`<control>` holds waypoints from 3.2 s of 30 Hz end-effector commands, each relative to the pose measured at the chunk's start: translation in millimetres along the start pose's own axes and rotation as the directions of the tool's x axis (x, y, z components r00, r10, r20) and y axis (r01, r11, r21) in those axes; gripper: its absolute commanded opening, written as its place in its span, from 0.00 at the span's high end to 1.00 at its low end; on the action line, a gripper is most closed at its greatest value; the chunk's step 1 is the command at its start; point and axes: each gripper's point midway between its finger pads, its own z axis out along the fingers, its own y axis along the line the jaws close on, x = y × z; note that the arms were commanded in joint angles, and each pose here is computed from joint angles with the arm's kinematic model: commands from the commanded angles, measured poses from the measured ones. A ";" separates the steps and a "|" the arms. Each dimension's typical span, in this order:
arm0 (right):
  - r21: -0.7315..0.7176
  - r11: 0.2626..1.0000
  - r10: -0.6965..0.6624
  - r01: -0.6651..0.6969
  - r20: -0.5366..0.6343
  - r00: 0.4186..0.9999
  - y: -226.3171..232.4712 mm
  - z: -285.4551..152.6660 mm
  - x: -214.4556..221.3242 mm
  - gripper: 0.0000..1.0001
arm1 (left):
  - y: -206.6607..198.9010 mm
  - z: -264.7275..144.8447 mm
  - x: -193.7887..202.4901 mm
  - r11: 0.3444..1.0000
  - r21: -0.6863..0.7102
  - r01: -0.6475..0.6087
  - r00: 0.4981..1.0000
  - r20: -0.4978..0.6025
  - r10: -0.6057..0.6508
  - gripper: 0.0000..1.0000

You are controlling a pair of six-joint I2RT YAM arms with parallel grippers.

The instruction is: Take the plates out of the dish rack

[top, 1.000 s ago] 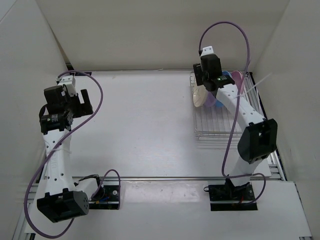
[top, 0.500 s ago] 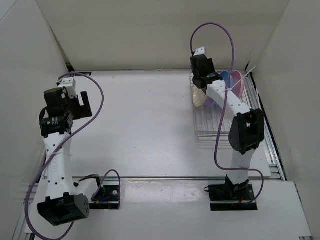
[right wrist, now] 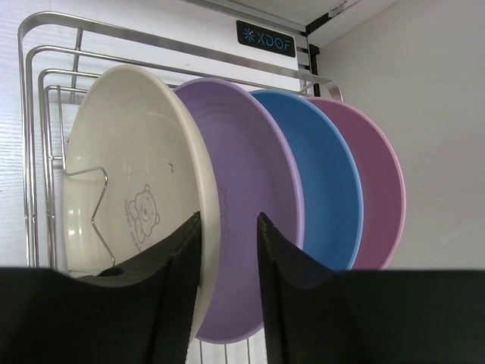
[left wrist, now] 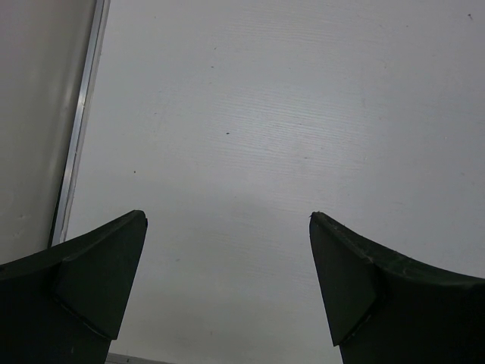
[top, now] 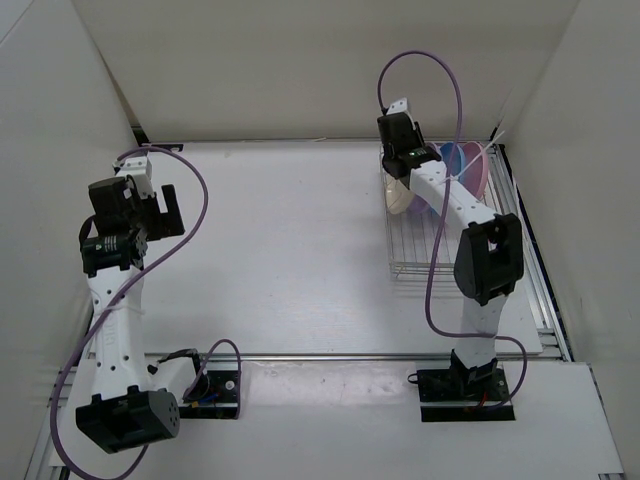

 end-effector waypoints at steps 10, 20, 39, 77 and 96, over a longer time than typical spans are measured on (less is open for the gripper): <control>0.090 0.994 -0.058 0.058 -0.007 0.998 3.9 2.6 -3.9 0.80 | 1.6 -3.4 0.3 1.000 -0.009 -0.008 1.000 0.021 0.008 0.00; 0.150 0.985 -0.081 0.080 -0.004 0.997 -13.5 -2.9 -14.8 0.93 | 1.8 -3.0 -2.0 1.000 -0.009 -0.008 1.000 0.030 0.009 0.00; 0.276 0.950 -0.155 0.144 0.018 0.988 -62.3 -27.9 -47.7 1.00 | 0.7 4.2 -3.8 1.000 0.001 -0.007 1.000 0.012 0.007 0.00; -0.709 0.691 0.171 0.137 0.345 0.923 -6.5 -228.6 -58.6 1.00 | -307.3 -1.5 -67.9 0.221 0.968 -0.119 0.974 0.071 0.214 0.00; -0.783 0.616 0.254 0.083 0.297 0.920 -8.5 -229.0 -67.4 1.00 | -386.0 -3.1 -49.7 0.187 0.977 -0.099 0.968 0.051 0.245 0.09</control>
